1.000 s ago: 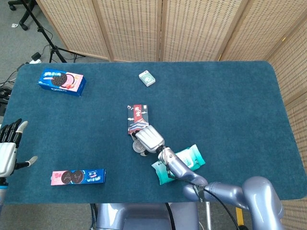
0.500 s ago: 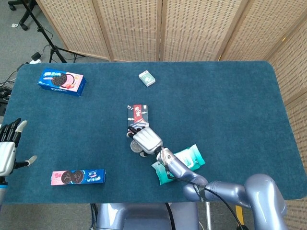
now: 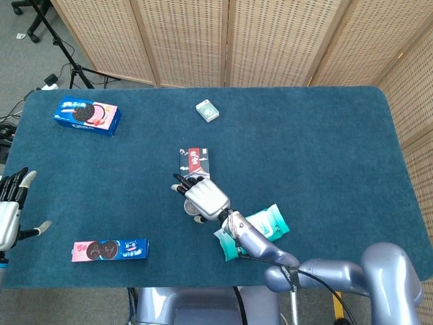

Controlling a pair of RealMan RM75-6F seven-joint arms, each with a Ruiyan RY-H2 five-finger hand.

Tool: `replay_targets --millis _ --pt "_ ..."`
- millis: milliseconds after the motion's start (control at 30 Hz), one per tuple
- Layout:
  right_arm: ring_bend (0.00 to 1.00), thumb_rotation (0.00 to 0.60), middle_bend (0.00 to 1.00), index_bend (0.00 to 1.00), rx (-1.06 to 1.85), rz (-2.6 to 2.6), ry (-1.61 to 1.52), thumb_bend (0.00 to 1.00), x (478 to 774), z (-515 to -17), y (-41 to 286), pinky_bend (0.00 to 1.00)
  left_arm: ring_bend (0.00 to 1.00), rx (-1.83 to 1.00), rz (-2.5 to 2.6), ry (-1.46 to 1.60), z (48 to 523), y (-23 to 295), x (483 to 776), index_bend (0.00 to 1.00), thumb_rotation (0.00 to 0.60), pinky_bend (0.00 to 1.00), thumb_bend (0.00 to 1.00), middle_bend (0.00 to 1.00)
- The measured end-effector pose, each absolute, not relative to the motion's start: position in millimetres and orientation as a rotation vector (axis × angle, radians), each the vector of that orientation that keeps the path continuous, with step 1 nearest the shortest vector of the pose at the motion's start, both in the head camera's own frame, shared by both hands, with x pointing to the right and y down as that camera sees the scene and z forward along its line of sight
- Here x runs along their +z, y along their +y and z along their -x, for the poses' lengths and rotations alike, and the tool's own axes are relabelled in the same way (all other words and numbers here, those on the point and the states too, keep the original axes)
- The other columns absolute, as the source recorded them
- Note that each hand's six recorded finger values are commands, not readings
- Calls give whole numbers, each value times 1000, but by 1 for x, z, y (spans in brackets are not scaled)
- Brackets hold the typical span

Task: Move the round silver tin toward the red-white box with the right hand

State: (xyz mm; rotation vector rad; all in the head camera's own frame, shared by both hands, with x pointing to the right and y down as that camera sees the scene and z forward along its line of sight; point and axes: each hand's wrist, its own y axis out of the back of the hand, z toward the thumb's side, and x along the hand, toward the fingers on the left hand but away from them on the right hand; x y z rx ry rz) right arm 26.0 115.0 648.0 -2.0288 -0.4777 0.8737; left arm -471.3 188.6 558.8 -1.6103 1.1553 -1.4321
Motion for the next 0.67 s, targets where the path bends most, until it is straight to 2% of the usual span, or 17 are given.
replay_targets --millis 100,200,367,533,667 --pt "25 600 12 144 814 1968 -544 0 615 -50 107 93 0 -1424 1615 1151 470 190 558 0 600 0 0 0" --pt "0 600 0 107 806 1856 -610 0 589 -97 94 24 0 -1414 1622 1148 468 192 557 0 600 0 0 0" --pt "0 600 0 77 879 1736 -742 0 568 -194 84 9 0 -1395 1616 1137 463 194 556 0 600 0 0 0" --pt "0 600 0 0 953 1665 -882 0 564 -276 96 0 0 -1389 1606 1112 457 197 557 0 600 0 0 0" --pt "0 600 0 0 1056 1523 -919 0 566 -337 110 0 0 -1385 1602 1105 454 200 556 0 600 0 0 0"
